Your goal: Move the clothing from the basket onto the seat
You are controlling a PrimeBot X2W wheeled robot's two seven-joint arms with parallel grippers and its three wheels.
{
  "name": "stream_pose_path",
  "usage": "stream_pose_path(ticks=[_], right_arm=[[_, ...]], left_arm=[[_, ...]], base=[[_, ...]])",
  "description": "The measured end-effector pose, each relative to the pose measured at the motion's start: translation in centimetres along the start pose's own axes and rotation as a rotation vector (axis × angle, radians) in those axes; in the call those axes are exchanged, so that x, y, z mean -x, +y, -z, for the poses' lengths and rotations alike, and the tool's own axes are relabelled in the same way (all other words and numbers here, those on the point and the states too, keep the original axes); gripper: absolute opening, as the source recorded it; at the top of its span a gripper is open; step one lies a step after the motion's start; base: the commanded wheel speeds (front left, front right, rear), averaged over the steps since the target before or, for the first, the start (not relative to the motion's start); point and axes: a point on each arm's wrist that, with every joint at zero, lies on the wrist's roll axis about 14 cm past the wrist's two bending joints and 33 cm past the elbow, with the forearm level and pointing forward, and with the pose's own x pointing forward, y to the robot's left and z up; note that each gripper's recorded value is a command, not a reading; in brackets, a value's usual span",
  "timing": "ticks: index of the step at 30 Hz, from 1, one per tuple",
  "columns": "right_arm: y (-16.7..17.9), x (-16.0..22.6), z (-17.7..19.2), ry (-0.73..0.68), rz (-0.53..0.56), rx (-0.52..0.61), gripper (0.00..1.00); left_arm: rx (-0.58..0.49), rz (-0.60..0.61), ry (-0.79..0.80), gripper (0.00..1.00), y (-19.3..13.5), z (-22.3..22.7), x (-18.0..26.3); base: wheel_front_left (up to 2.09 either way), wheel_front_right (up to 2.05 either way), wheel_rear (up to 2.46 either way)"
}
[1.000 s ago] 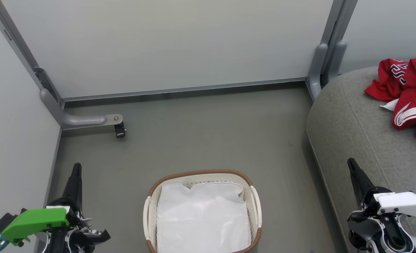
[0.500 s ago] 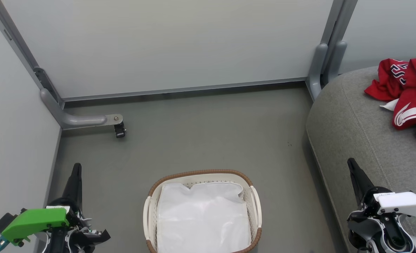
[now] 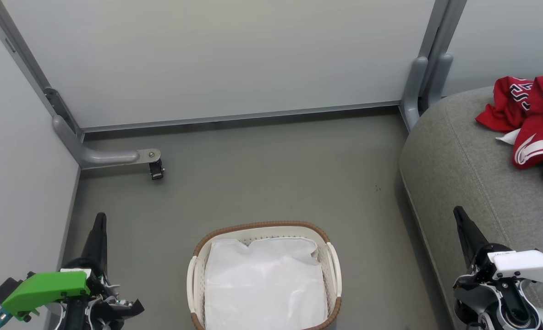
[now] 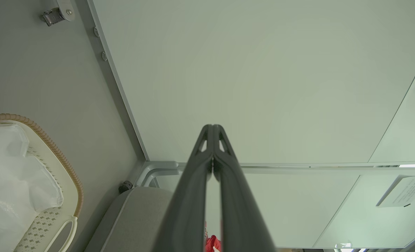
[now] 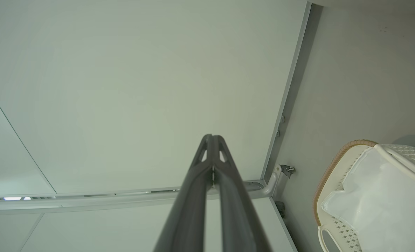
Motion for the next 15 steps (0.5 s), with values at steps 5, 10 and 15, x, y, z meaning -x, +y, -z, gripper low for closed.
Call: stream_pose_path(ticks=[5,10,15], right_arm=[[0.0,0.0,0.0,0.0,0.0,0.0,0.0],[0.0,0.0,0.0,0.0,0.0,0.0,0.0],[0.0,0.0,0.0,0.0,0.0,0.0,0.0]], left_arm=[[0.0,0.0,0.0,0.0,0.0,0.0,0.0],[0.0,0.0,0.0,0.0,-0.01,0.0,0.0],[0.0,0.0,0.0,0.0,0.0,0.0,0.0]], base=[[0.0,0.0,0.0],[0.0,0.0,0.0],[0.0,0.0,0.0]])
